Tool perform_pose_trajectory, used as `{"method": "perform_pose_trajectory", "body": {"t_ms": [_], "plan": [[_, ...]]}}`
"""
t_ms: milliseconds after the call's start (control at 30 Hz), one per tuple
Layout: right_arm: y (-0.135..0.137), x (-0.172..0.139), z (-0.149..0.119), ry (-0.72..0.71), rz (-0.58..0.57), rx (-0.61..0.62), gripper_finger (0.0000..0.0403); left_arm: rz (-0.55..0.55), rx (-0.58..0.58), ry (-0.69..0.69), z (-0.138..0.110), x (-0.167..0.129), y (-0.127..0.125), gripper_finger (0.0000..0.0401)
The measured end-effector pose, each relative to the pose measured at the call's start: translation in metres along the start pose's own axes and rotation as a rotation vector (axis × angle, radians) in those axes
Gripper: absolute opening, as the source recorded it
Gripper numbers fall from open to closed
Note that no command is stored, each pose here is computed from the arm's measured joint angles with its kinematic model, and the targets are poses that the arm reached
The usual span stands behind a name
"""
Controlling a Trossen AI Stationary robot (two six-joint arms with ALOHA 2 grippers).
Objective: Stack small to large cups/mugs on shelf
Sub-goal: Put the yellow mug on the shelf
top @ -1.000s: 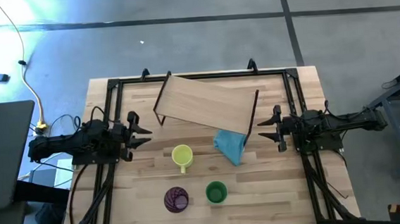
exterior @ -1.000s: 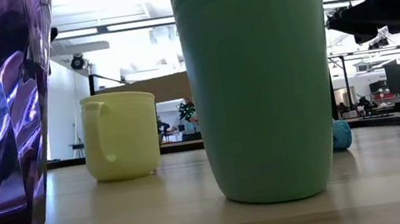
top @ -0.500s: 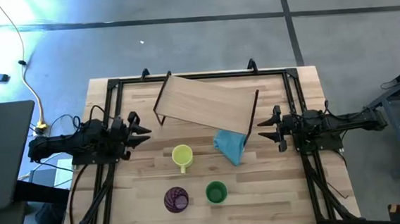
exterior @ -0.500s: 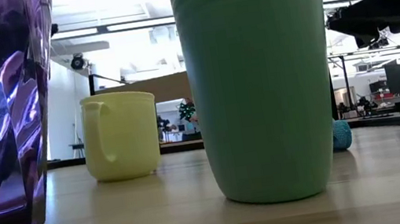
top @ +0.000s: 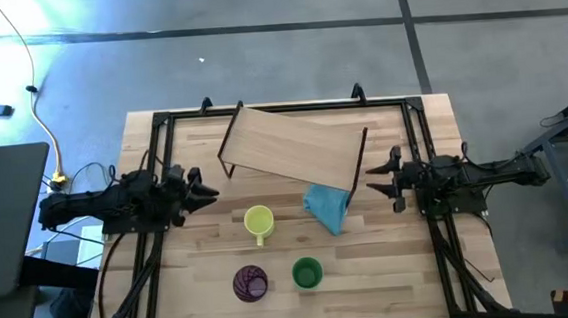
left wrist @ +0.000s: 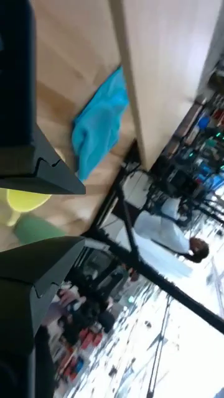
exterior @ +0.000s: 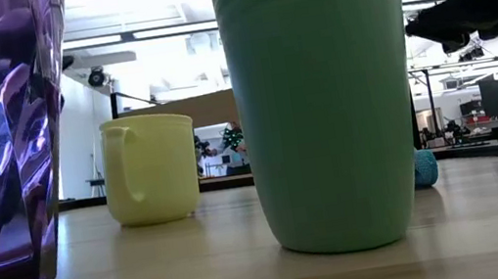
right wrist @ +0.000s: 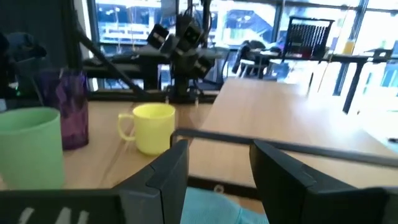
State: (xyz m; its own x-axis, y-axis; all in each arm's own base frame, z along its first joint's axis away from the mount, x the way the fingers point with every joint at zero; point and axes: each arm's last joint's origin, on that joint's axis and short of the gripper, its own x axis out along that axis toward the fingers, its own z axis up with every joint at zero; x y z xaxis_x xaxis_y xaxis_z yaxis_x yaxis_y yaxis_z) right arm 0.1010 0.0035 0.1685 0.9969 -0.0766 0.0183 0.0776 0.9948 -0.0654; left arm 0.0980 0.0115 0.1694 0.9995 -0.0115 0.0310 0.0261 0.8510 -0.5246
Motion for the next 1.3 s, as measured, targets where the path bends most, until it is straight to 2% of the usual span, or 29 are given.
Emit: {"method": "perform_pose_trajectory", "body": {"t_ms": [100,233,367,467,567,700,767,867,967,1133,1300], "plan": [[-0.001,0.0,0.002,-0.022,-0.027,0.002,0.0163,-0.001,0.019,0.02,-0.001,0.001,0.001,0.0108],[-0.001,0.0,0.002,-0.021,-0.033,0.027,0.0163,0.069,0.047,0.003,-0.002,0.001,0.003,0.0108],[0.0,0.0,0.004,-0.039,-0.004,0.058,0.0163,0.052,0.087,-0.011,0.0,0.001,0.002,0.0108],[0.0,0.0,0.009,-0.089,0.038,0.142,0.0163,-0.039,0.134,0.005,0.001,0.001,-0.002,0.0108],[0.001,-0.002,0.021,-0.182,0.087,0.205,0.0163,-0.202,0.202,-0.019,0.007,0.0,-0.01,0.0108],[0.002,-0.009,0.046,-0.344,0.209,0.093,0.0163,-0.394,0.338,-0.091,0.016,-0.003,-0.021,0.0108],[0.002,-0.011,0.053,-0.395,0.245,0.041,0.0163,-0.425,0.39,-0.105,0.017,-0.004,-0.023,0.0108],[0.003,-0.012,0.054,-0.4,0.246,-0.01,0.0163,-0.405,0.429,-0.079,0.013,-0.003,-0.02,0.0108],[0.003,-0.01,0.049,-0.349,0.251,-0.011,0.0163,-0.306,0.418,-0.034,0.008,0.0,-0.014,0.0108],[0.004,-0.008,0.043,-0.277,0.265,0.046,0.0163,-0.279,0.393,0.006,0.013,0.004,-0.016,0.0108],[0.004,-0.008,0.044,-0.287,0.255,-0.023,0.0163,-0.268,0.584,0.064,0.044,0.009,-0.034,0.0108]]}}
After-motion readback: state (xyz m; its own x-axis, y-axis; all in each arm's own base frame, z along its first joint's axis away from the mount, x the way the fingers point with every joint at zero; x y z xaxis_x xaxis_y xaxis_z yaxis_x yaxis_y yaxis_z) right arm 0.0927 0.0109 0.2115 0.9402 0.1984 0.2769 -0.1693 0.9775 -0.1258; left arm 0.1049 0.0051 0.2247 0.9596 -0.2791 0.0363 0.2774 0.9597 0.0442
